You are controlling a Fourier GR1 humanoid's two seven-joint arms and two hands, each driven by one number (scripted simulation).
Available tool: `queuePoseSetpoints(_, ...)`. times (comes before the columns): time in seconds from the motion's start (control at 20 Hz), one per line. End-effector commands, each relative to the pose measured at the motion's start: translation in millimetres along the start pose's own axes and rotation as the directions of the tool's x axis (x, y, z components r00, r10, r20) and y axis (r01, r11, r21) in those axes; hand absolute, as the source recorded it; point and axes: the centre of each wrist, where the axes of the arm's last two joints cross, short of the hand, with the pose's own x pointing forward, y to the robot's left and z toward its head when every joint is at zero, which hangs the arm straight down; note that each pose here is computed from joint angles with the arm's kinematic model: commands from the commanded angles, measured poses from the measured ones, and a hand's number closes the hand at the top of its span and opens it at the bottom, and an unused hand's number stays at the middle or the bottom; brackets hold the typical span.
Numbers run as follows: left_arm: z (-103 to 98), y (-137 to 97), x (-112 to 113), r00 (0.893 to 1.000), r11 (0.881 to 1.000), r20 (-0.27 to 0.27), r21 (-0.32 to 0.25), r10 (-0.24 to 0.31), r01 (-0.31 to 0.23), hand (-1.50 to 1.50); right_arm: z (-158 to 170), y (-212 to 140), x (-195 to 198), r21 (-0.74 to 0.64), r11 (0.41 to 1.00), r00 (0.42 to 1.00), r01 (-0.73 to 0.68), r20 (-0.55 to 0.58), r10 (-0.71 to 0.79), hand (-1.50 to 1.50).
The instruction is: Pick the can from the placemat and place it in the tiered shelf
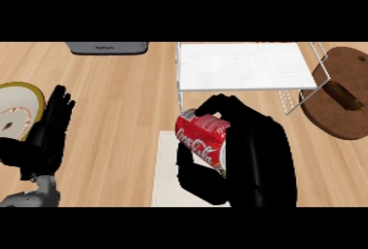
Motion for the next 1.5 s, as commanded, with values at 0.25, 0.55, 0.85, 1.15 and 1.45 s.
queuePoseSetpoints(0.25, 12.3, 15.0, 0.0, 1.000, 1.000, -0.008, -0.026, -0.003, 0.003, 0.00, -36.4, -41.7, 2.0, -0.119, 0.992, 0.979, -0.046, -0.201, 0.021, 1.50)
queuePoseSetpoints(0.55, 6.9, 5.3, 0.4, 1.000, 1.000, 0.003, -0.019, -0.010, 0.010, 0.00, -80.8, -31.3, -10.3, -0.165, 0.986, 0.976, -0.011, -0.217, -0.025, 1.50)
queuePoseSetpoints(0.85, -12.6, -10.2, 19.8, 1.000, 1.000, 0.006, -0.011, -0.004, 0.004, 0.00, -113.2, -15.4, -38.9, -0.182, 0.983, 0.976, -0.015, -0.214, -0.025, 1.50)
queuePoseSetpoints(1.15, 1.4, 3.2, 5.3, 1.000, 1.000, 0.021, -0.005, 0.004, -0.004, 0.00, -141.3, 2.9, -65.3, -0.235, 0.972, 0.978, 0.013, -0.200, -0.061, 1.50)
queuePoseSetpoints(1.45, 4.0, 4.4, 12.9, 1.000, 1.000, 0.008, -0.018, -0.010, 0.010, 0.00, -167.4, 14.9, -108.1, -0.239, 0.971, 0.981, 0.020, -0.185, -0.065, 1.50)
